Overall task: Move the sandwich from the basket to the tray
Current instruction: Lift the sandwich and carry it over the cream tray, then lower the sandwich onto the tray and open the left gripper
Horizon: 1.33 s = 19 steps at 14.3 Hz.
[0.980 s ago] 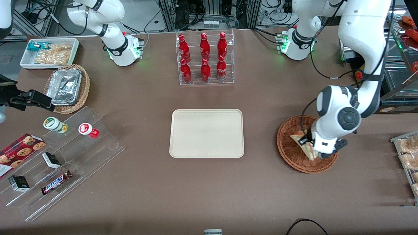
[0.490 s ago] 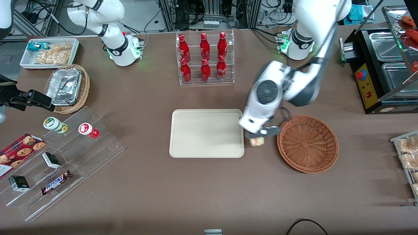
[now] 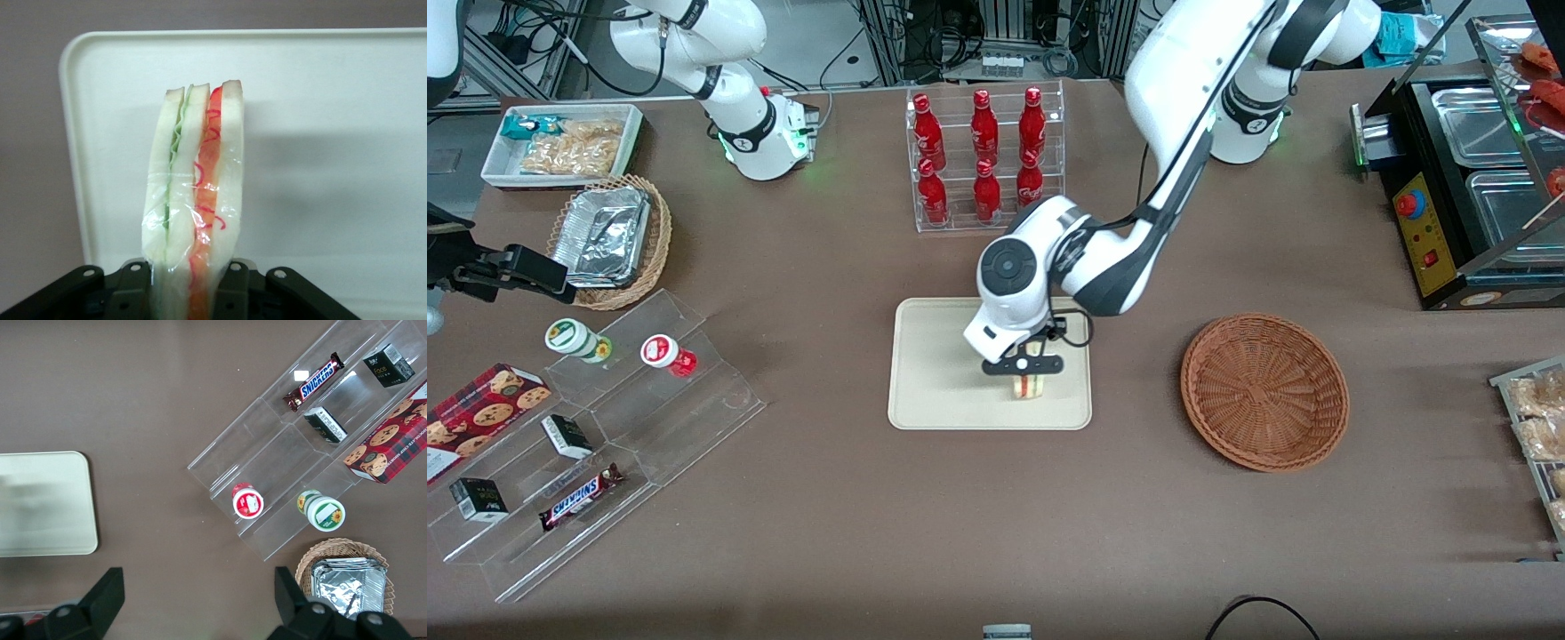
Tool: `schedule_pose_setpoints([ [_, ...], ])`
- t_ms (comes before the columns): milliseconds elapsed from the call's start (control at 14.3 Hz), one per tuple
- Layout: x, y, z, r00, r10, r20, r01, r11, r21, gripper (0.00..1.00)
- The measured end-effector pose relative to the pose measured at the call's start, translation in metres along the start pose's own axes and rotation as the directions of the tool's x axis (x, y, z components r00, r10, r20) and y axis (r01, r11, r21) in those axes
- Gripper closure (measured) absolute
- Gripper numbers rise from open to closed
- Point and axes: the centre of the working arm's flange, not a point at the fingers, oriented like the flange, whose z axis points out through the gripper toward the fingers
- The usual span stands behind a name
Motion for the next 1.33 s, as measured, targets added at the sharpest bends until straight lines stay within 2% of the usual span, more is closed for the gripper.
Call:
schedule_pose_setpoints([
  [140, 0.000, 0.017, 0.019, 1.000, -0.007, -0.019, 0.007, 1.000, -0.019, 0.70],
  [560, -0.009, 0.039, 0.037, 1.000, 0.013, -0.013, -0.013, 0.999, -0.044, 0.68],
  [630, -0.009, 0.040, 0.036, 1.000, 0.013, -0.013, -0.013, 0.999, -0.044, 0.62],
  [840, -0.006, 0.040, 0.025, 1.000, 0.008, -0.021, -0.009, 0.999, -0.052, 0.33],
  [910, -0.003, 0.037, 0.013, 1.000, 0.002, -0.021, -0.003, 0.999, -0.046, 0.24],
  [1050, 0.010, 0.012, -0.032, 0.999, -0.032, -0.020, 0.032, 0.999, -0.010, 0.04],
  [1190, 0.028, -0.034, -0.095, 0.997, -0.079, -0.019, 0.079, 0.997, 0.017, 0.00],
  [1330, 0.045, -0.095, -0.152, 0.995, -0.094, -0.027, 0.095, 0.995, 0.009, 0.00],
])
